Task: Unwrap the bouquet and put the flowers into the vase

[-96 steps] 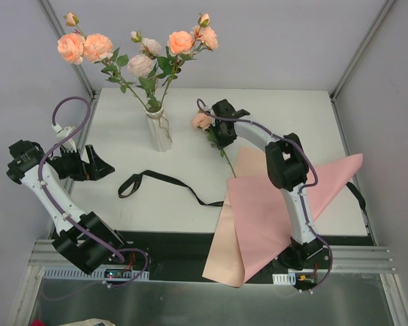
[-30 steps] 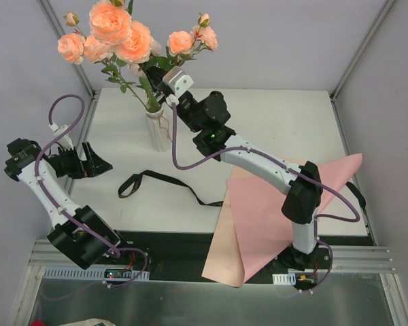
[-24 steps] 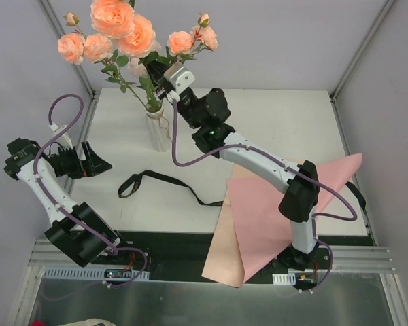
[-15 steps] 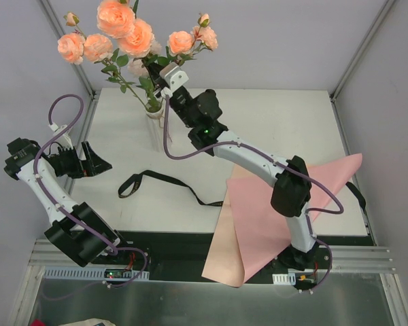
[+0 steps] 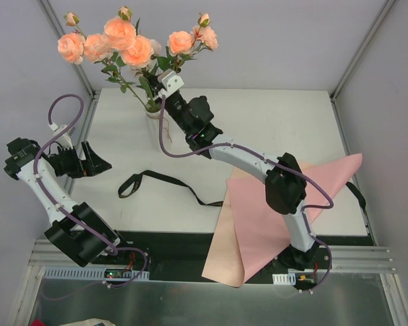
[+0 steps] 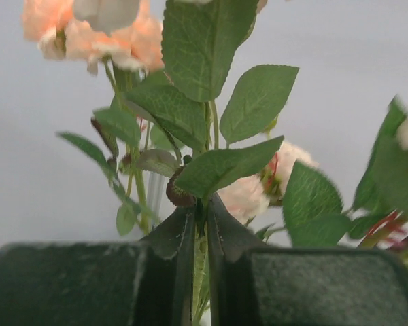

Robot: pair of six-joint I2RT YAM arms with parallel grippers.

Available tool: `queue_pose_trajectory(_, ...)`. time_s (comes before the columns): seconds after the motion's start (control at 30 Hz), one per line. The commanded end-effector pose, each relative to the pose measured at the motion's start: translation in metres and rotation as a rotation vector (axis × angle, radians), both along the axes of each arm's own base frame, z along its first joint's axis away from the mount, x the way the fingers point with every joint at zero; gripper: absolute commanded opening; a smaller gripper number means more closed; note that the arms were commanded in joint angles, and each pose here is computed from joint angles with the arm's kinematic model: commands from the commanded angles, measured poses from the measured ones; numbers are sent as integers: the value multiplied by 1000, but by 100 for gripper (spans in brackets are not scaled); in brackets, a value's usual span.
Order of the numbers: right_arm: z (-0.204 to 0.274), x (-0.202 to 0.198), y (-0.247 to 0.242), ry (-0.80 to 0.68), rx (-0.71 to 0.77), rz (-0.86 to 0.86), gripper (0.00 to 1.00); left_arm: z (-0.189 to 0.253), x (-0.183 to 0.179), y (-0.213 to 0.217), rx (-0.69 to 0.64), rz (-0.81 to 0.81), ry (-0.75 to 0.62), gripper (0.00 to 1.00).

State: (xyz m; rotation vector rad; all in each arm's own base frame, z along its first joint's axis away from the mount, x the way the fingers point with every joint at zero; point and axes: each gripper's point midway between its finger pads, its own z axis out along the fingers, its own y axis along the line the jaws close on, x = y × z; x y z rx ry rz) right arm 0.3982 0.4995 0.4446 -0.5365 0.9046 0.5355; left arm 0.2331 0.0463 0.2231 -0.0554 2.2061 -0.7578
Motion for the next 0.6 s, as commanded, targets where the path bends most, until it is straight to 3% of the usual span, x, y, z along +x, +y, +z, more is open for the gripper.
queue_pose_trajectory(0.0, -2, -6, -8, 110, 58, 40, 11, 3, -2, -2, 16, -13, -43, 99)
queue_pose_trajectory(0.17, -42, -10, -9, 256, -18, 58, 22, 5, -3, -4, 22, -9, -48, 99)
queue_pose_trajectory(0.2, -46, -11, -11, 283, -13, 61, 38, 6, -3, -4, 23, -7, -51, 99)
queue_pose_trajectory(0.27, -51, -16, -17, 325, -38, 55, 55, 7, -4, -5, 25, -6, -52, 99)
queue_pose_trajectory(0.3, -59, -18, -19, 349, -56, 55, 71, 7, -5, -6, 26, -5, -53, 99)
queue_pose_trajectory(0.4, -71, -29, -34, 406, -102, 49, 90, 9, -7, -8, 34, -2, -59, 99)
queue_pose_trajectory(0.47, -64, -42, -51, 438, -98, 48, 97, 10, -8, -10, 41, -2, -66, 99)
queue_pose_trajectory(0.5, -87, -48, -57, 477, -140, 43, 96, 11, -9, -10, 42, 1, -68, 99)
queue_pose_trajectory(0.57, -88, -63, -80, 526, -159, 33, 96, 12, -11, -12, 49, 2, -72, 99)
